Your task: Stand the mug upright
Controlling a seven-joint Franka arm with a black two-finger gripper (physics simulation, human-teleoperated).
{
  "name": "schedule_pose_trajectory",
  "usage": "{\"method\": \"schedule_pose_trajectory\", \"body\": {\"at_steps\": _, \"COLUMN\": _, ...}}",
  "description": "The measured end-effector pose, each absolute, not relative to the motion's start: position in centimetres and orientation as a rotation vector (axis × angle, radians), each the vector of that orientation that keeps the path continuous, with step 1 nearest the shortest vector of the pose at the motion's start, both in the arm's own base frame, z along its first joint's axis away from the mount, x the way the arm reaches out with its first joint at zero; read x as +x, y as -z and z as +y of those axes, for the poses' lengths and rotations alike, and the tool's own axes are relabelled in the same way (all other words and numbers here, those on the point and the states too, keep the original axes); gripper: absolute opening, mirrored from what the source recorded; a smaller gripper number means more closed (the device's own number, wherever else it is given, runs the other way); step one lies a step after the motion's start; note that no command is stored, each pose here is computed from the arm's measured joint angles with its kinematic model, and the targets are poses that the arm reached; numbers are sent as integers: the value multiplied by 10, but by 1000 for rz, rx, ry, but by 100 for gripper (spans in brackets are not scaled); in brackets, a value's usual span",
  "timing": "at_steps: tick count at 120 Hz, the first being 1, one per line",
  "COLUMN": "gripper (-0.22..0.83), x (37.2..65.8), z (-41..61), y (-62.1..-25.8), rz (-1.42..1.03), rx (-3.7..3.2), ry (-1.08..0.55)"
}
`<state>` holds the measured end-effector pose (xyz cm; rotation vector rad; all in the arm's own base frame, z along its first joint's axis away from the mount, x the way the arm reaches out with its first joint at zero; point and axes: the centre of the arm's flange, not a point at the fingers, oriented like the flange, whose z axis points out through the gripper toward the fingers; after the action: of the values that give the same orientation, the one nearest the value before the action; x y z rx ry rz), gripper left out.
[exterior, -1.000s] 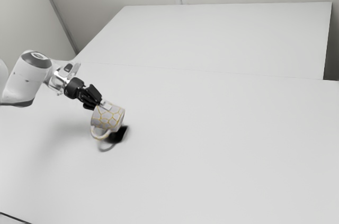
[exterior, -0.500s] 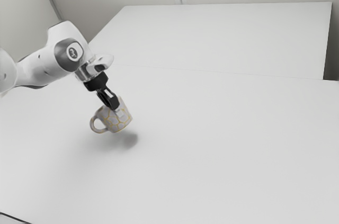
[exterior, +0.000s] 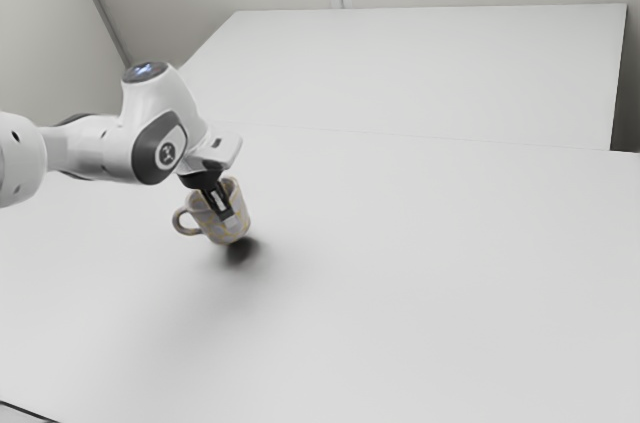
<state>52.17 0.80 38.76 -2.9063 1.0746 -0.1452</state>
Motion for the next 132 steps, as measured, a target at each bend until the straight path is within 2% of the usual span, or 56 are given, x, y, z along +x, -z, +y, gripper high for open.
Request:
{"method": "schedule_pose_trajectory", "body": {"at_steps": 29, "gripper": -17, "x": 510, "z": -12, "y": -360, "rz": 1141, "rx": -2844, "ry": 167}}
{"method": "schedule_pose_trajectory", "body": {"at_steps": 48, "gripper": -15, "x": 511, "z": -20, "y": -357, "rz": 1157, "rx": -2831, "ry": 193}}
{"method": "schedule_pose_trajectory", "body": {"at_steps": 52, "gripper": -11, "x": 511, "z": -19, "y": -356, "rz": 1154, "rx": -2833, "ry": 196}}
{"method": "schedule_pose_trajectory", "body": {"at_steps": 71, "gripper": 24, "x": 511, "z": -11, "y": -356, "rz": 1136, "rx": -2845, "ry": 204}}
{"method": "schedule_pose_trajectory", "body": {"at_steps": 84, "gripper": 39, "x": 512, "z": -8, "y": -357, "rz": 1133, "rx": -2846, "ry": 208}}
{"method": "schedule_pose_trajectory", "body": {"at_steps": 109, "gripper": 53, "x": 511, "z": -12, "y": -363, "rz": 1149, "rx": -2832, "ry": 218}}
{"method": "schedule_pose_trajectory", "body": {"at_steps": 132, "gripper": 58, "x": 518, "z": -26, "y": -409, "rz": 1116, "rx": -2834, "ry": 212}}
